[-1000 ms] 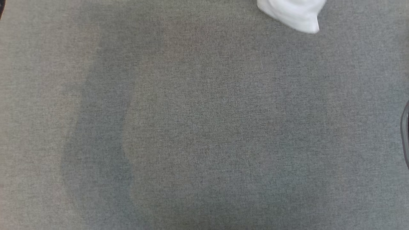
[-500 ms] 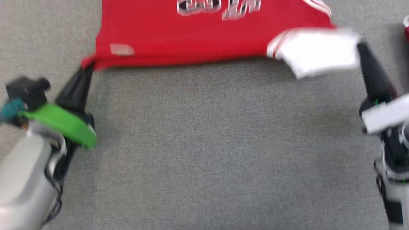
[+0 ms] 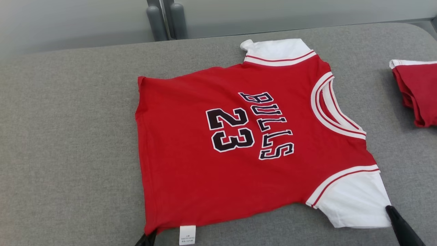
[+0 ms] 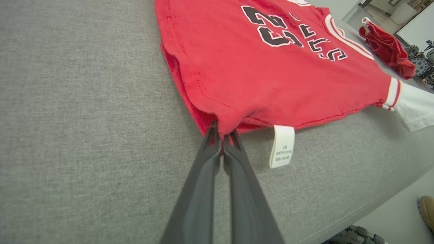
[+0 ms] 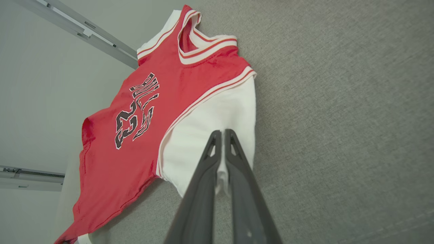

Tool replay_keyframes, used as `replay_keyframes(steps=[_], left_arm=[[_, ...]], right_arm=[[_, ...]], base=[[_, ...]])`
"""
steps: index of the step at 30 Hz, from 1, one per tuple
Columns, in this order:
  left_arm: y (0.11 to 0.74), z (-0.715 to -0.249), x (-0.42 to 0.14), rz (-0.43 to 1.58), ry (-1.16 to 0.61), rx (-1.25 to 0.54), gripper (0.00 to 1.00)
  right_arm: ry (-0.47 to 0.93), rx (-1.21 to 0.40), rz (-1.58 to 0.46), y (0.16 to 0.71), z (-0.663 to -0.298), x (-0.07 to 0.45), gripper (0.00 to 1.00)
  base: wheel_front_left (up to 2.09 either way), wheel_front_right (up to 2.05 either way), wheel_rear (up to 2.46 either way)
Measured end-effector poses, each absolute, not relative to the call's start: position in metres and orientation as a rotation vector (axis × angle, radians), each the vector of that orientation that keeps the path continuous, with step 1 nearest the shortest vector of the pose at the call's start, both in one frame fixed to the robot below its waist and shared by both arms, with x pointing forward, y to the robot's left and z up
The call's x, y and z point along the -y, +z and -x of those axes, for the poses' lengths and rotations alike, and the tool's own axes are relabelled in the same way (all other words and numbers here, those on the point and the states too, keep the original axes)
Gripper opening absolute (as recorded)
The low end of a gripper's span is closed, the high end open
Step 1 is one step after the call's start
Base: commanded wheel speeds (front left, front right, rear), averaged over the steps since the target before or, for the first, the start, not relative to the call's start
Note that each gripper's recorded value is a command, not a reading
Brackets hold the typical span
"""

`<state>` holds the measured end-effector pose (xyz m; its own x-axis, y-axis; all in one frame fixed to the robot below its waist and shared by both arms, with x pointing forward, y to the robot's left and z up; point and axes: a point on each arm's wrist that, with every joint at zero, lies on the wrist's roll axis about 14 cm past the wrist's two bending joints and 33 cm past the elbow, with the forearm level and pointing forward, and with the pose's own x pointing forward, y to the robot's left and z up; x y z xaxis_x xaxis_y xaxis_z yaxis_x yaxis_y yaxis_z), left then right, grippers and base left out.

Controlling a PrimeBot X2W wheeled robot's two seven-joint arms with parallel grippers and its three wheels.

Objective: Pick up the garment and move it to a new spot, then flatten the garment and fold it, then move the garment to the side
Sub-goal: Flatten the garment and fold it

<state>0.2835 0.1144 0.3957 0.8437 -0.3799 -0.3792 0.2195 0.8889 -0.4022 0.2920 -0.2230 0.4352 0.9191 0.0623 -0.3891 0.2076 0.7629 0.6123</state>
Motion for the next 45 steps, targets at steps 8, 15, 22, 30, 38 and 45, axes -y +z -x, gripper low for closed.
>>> replay_keyframes(steps=[8, 15, 22, 30, 38, 45], left_arm=[[0.448, -0.328, -0.115, 0.349, -0.409, -0.371, 0.0], [0.445, -0.384, -0.108, 0.254, -0.501, -0.443, 0.0], [0.402, -0.421, -0.127, 0.155, -0.42, -0.575, 1.0], [0.395, -0.415, -0.141, 0.229, -0.328, -0.532, 1.0], [0.37, -0.369, -0.13, 0.294, -0.325, -0.657, 1.0], [0.356, -0.383, -0.116, 0.278, -0.375, -0.707, 1.0]], right_arm=[[0.041, -0.352, -0.537, 0.472, -0.356, 0.23, 0.0], [0.108, -0.45, -0.386, 0.467, -0.426, 0.222, 0.0], [0.169, -0.5, -0.287, 0.459, -0.484, 0.196, 1.0], [0.192, -0.415, -0.221, 0.48, -0.47, 0.206, 1.0], [0.106, -0.601, -0.061, 0.441, -0.409, 0.252, 1.0], [0.095, -0.738, 0.001, 0.397, -0.429, 0.255, 1.0]], base=[[0.0, 0.0, 0.0], [0.0, 0.0, 0.0], [0.0, 0.0, 0.0], [0.0, 0.0, 0.0], [0.0, 0.0, 0.0], [0.0, 0.0, 0.0]])
